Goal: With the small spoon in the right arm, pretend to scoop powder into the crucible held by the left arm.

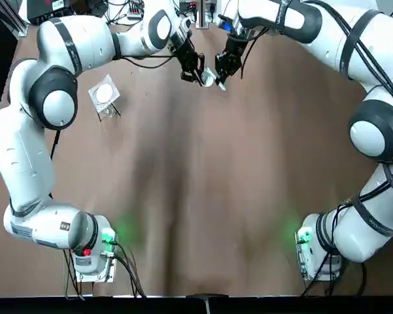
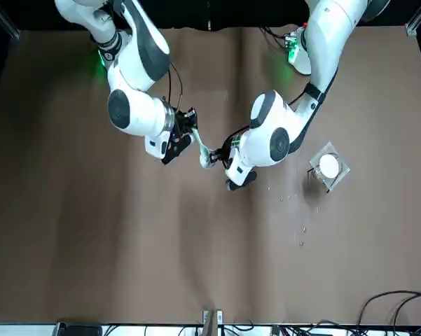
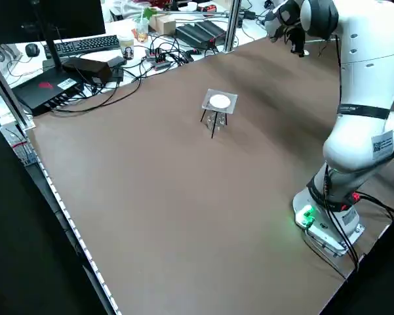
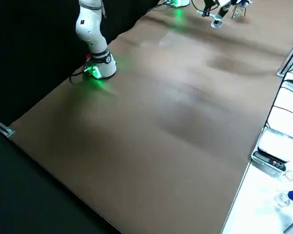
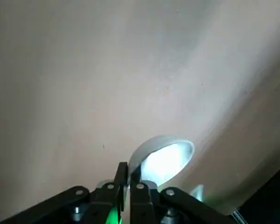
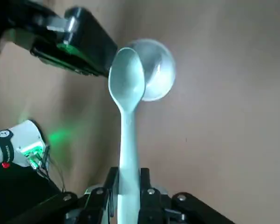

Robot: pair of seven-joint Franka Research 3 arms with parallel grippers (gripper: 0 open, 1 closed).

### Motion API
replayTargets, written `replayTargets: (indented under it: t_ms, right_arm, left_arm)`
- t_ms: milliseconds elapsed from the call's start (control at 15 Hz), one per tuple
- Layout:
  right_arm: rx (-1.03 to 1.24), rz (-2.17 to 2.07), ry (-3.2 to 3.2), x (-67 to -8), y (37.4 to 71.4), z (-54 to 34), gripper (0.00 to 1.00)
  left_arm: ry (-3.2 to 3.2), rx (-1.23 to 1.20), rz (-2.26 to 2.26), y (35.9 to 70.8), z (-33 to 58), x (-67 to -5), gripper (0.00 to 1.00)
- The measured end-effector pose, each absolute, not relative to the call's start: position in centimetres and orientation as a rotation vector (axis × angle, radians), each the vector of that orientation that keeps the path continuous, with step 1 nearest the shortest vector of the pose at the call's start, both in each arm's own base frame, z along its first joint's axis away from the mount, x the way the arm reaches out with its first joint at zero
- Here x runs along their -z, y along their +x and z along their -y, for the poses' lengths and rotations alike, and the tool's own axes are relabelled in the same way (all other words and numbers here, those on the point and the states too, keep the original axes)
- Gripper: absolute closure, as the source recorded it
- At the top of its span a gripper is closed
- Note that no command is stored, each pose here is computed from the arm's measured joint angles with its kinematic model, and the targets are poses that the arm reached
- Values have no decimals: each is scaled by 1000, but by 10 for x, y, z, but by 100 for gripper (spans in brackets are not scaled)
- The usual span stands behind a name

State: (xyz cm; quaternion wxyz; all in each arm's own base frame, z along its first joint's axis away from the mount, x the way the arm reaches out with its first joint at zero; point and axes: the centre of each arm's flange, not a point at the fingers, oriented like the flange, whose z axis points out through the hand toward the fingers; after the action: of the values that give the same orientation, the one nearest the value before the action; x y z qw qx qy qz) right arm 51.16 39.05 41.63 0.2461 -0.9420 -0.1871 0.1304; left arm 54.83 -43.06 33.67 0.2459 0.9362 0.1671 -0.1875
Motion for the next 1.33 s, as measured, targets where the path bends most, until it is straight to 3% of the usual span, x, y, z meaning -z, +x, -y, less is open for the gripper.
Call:
replayTargets:
  t_ms: [733,1333]
  right_arm:
    - [-670,211,-2400,-368,505,-397,78]
    - [-742,180,-2338,-399,540,-340,78]
  left_arm:
    - [2554,510,-461,549,431,-337,94]
    - [2553,509,-460,549,431,-337,94]
